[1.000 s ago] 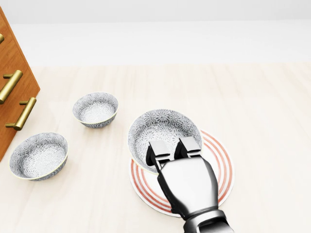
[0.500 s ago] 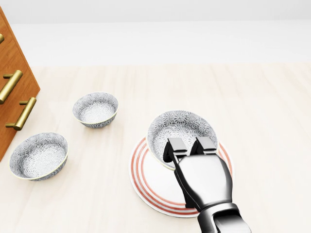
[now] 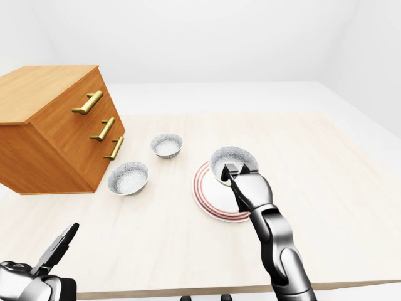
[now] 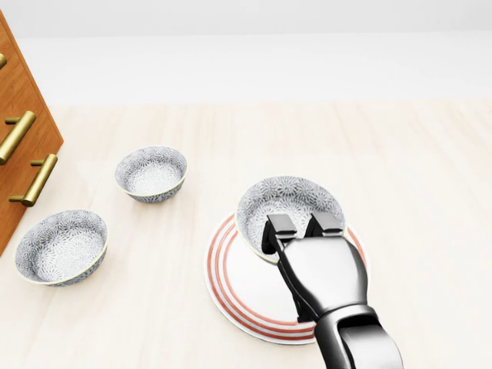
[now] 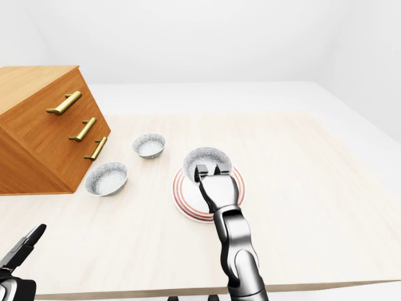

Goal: Put the bowl at the front on the plate.

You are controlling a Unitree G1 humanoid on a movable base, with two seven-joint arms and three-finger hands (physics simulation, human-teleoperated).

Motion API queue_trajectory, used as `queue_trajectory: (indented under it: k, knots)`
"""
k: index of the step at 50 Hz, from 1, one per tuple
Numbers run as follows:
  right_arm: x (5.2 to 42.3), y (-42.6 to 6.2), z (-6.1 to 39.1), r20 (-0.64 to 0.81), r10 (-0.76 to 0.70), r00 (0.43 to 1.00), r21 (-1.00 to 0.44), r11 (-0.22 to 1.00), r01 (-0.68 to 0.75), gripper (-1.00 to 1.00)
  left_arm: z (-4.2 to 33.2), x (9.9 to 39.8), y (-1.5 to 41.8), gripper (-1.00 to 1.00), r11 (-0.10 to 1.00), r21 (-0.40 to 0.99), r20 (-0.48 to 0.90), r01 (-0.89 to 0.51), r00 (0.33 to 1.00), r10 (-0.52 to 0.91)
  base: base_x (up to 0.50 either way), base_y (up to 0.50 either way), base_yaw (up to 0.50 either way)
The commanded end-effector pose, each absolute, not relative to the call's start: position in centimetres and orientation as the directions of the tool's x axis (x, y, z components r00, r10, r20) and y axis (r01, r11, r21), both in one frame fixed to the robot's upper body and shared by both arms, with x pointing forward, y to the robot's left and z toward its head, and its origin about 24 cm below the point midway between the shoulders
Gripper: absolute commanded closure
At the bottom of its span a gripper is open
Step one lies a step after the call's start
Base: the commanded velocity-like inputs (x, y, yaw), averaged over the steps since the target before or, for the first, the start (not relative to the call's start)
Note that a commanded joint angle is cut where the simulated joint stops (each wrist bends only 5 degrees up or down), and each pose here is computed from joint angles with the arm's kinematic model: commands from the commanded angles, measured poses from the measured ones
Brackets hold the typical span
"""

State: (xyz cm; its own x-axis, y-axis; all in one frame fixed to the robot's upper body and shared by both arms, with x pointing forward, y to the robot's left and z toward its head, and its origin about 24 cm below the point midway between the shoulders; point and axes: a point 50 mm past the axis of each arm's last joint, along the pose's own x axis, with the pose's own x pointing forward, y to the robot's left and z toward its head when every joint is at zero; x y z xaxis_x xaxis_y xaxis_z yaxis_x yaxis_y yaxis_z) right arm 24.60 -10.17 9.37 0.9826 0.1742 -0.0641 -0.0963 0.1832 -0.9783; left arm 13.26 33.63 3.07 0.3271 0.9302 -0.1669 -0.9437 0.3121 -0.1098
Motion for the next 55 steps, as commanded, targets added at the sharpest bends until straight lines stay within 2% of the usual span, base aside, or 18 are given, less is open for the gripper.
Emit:
queue_trajectory:
  k: [1,42,43,44,45,46,55]
  knots:
    - [25.0,-10.3,10.0,-0.065,0.15,0.987,-0.99,0.116,-0.083,1.0,3.0,13.3,33.6,-1.0,0.313,-0.109,-0.169,-0.943,0.328,0.929,0.0,0.0,0.0]
    - [24.4,-10.6,8.5,-0.076,0.146,0.986,-0.983,0.153,-0.099,1.0,2.6,13.5,33.6,-1.0,0.316,-0.099,-0.185,-0.943,0.33,0.926,0.0,0.0,0.0]
    - [24.4,-10.6,8.5,-0.076,0.145,0.986,-0.984,0.151,-0.098,0.8,2.6,13.5,33.6,-1.0,0.318,-0.099,-0.185,-0.943,0.331,0.925,0.0,0.0,0.0]
    - [24.4,-10.6,8.7,-0.07,0.145,0.987,-0.985,0.148,-0.091,-0.73,2.6,13.5,33.6,-1.0,0.318,-0.099,-0.186,-0.943,0.332,0.925,0.0,0.0,0.0]
    - [24.4,-10.6,8.7,-0.069,0.145,0.987,-0.985,0.148,-0.091,-0.73,2.6,13.5,33.6,-1.0,0.319,-0.099,-0.186,-0.943,0.332,0.925,0.0,0.0,0.0]
    - [24.4,-10.6,8.7,-0.069,0.144,0.987,-0.985,0.148,-0.09,-1.0,2.6,13.5,33.6,-1.0,0.319,-0.1,-0.185,-0.942,0.333,0.925,0.0,0.0,0.0]
    - [24.5,-10.8,9.3,-0.065,0.137,0.988,-0.988,0.131,-0.084,-1.0,2.8,13.4,33.6,-1.0,0.32,-0.103,-0.177,-0.942,0.334,0.926,0.0,0.0,0.0]
